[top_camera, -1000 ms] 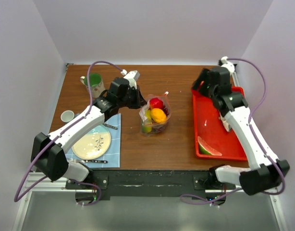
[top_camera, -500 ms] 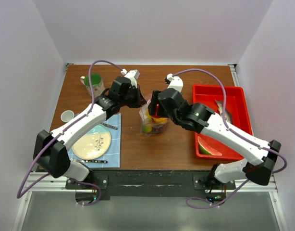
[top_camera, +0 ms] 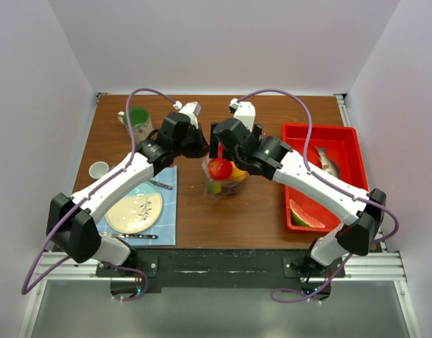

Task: Place the food in the zip-top bag and seal the zipper
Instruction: Place the fake fruit in the zipper food storage bag, then adjust the zipper food storage bag at the center of the board.

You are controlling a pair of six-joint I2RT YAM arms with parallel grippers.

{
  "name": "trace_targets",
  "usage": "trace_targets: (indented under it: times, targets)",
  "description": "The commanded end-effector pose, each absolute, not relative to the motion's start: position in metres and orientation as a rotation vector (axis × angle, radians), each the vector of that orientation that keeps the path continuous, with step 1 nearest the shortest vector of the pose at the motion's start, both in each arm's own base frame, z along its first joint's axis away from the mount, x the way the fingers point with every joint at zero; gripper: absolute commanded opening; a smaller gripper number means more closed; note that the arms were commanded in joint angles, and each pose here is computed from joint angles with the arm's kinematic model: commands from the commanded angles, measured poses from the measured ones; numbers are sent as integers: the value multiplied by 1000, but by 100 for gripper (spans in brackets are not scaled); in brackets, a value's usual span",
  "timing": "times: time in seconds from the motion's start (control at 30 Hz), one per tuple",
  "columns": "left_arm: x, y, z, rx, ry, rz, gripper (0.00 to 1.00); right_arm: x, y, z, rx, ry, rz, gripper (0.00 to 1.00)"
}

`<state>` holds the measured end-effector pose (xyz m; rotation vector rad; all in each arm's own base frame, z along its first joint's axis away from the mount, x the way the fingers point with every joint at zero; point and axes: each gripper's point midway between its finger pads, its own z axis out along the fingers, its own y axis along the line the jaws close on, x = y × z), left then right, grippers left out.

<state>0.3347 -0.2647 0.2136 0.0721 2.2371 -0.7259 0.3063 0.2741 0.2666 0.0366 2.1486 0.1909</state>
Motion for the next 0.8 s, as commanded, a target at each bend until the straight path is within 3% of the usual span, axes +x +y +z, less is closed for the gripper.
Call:
trace_targets:
  times: [0.0, 0.2, 0.33, 0.6, 0.7, 0.73, 0.77]
  targets:
    - [342, -260, 251, 25, 2148, -747, 0, 308, 259, 297, 60, 2096, 161, 99]
    - [343, -256, 256, 11, 2142, -727, 0, 282, 223, 290, 46, 2117, 131, 90]
    - [343, -257, 257, 10, 2140, -733, 0, 270, 225, 252, 10, 2200, 141, 71]
    - [340, -254, 256, 9, 2148, -721, 0, 277, 241, 214, 13, 2277, 152, 55]
    - [337, -251, 257, 14, 2152, -711, 0, 287, 237, 204, 40, 2300, 152, 39]
    - [334, -249, 259, 19, 2157, -706, 0, 293, 237, 212, 55, 2289, 169, 20]
    - [333, -248, 262, 26, 2158, -699, 0, 301, 232, 218, 67, 2282, 167, 10]
